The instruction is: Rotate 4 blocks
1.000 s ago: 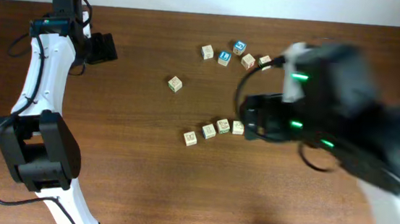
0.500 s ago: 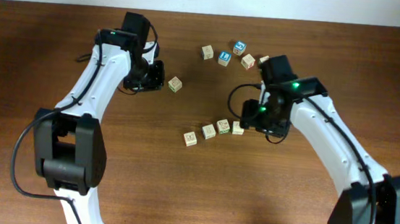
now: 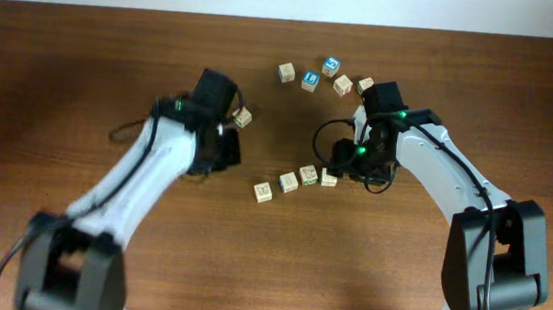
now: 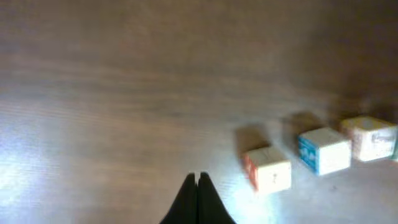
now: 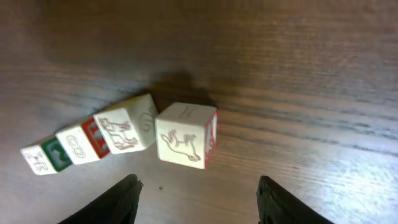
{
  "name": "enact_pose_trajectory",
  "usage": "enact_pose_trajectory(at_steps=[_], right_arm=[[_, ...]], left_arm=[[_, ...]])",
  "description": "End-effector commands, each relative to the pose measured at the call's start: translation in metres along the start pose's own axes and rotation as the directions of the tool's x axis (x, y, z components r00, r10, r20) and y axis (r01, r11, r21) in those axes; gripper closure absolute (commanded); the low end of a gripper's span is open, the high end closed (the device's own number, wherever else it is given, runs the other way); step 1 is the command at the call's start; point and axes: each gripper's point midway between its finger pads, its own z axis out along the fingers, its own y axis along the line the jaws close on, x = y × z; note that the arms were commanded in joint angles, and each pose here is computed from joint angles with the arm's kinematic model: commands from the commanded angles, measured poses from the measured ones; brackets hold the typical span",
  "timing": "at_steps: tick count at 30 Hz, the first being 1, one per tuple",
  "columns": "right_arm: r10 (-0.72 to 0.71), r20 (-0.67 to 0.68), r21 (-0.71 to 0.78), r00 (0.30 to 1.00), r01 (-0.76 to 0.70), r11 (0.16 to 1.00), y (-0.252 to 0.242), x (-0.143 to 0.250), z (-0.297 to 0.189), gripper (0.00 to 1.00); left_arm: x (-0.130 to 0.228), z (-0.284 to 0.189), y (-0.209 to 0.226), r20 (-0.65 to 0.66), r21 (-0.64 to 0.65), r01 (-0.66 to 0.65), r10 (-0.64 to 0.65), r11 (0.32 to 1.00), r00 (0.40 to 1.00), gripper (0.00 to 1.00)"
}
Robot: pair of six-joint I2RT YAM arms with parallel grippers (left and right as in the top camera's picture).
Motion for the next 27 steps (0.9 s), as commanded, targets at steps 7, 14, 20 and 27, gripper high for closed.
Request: enact_pose_trajectory(at_steps=[7, 14, 20, 27], right_arm=[[0.052, 0.001, -0.004, 0.999, -0.052, 0.999, -0.004, -0.004, 0.01, 0.47], [0.149, -0.069, -0.002, 0.986, -0.149, 0.989, -0.011, 0.002, 0.038, 0.48], [0.15, -0.092, 0.003, 0.984, -0.151, 0.989, -0.01, 0.008, 0.038, 0.48], [0.111, -0.172, 0.001, 0.979, -0.112, 0.994, -0.009, 0.028, 0.036, 0.48]], left_arm=[[0.063, 0.048, -0.033, -0.094, 0.167, 0.052, -0.037, 0.985, 0.995, 1.0], [0.063, 0.077, -0.041, -0.132, 0.183, 0.097, -0.074, 0.978, 0.989, 1.0], [0.052, 0.089, -0.063, -0.111, 0.284, 0.09, -0.061, 0.954, 0.992, 1.0], [0.032, 0.087, -0.072, -0.027, 0.32, 0.067, -0.061, 0.945, 0.998, 1.0]])
